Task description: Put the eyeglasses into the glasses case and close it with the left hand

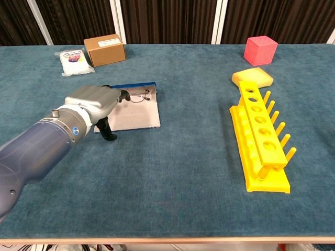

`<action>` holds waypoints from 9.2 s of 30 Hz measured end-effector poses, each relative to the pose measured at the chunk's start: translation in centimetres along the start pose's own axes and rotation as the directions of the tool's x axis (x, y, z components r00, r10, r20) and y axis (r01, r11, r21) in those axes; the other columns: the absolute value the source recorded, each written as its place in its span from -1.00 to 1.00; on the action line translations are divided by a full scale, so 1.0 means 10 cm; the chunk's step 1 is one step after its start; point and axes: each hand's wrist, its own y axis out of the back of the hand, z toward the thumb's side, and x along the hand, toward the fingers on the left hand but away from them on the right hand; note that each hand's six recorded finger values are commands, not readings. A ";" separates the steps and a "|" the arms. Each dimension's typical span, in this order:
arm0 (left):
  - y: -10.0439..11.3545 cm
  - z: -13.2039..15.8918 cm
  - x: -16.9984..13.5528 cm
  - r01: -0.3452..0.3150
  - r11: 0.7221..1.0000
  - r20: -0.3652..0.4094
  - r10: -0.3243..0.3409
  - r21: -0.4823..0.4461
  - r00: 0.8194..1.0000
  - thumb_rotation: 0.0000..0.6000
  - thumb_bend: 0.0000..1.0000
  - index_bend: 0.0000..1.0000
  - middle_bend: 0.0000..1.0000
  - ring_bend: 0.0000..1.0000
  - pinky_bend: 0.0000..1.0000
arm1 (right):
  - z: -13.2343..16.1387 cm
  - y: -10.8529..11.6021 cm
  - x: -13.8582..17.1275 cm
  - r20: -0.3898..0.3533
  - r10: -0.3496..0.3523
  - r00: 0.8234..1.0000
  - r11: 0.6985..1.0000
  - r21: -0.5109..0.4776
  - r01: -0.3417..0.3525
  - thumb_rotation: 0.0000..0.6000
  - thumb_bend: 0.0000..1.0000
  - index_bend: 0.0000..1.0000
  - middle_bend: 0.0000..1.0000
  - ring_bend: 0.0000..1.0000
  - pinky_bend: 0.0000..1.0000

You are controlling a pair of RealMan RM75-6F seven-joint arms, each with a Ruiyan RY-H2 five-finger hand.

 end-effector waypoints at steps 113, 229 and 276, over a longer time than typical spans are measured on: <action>0.18 -0.19 0.39 -0.109 0.994 -0.086 0.108 -0.011 0.990 1.00 0.06 -0.02 -0.64 -0.89 -0.69 | -0.03 -0.05 -0.02 0.040 0.055 0.998 0.998 -0.039 -0.054 1.00 -0.63 -1.00 -0.98 -0.82 -0.63; 0.15 -0.37 0.43 -0.121 0.993 -0.110 0.120 -0.001 0.987 1.00 0.19 0.11 -0.57 -0.85 -0.69 | -0.01 -0.10 -0.05 0.046 0.090 0.995 0.996 -0.024 -0.089 1.00 -0.63 -1.00 -0.95 -0.82 -0.63; 0.47 -0.53 0.66 -0.137 0.991 -0.146 0.135 -0.007 0.980 1.00 0.19 0.10 -0.57 -0.86 -0.69 | -0.02 -0.12 -0.04 0.060 0.110 0.992 0.994 -0.027 -0.109 1.00 -0.63 -1.00 -0.95 -0.82 -0.63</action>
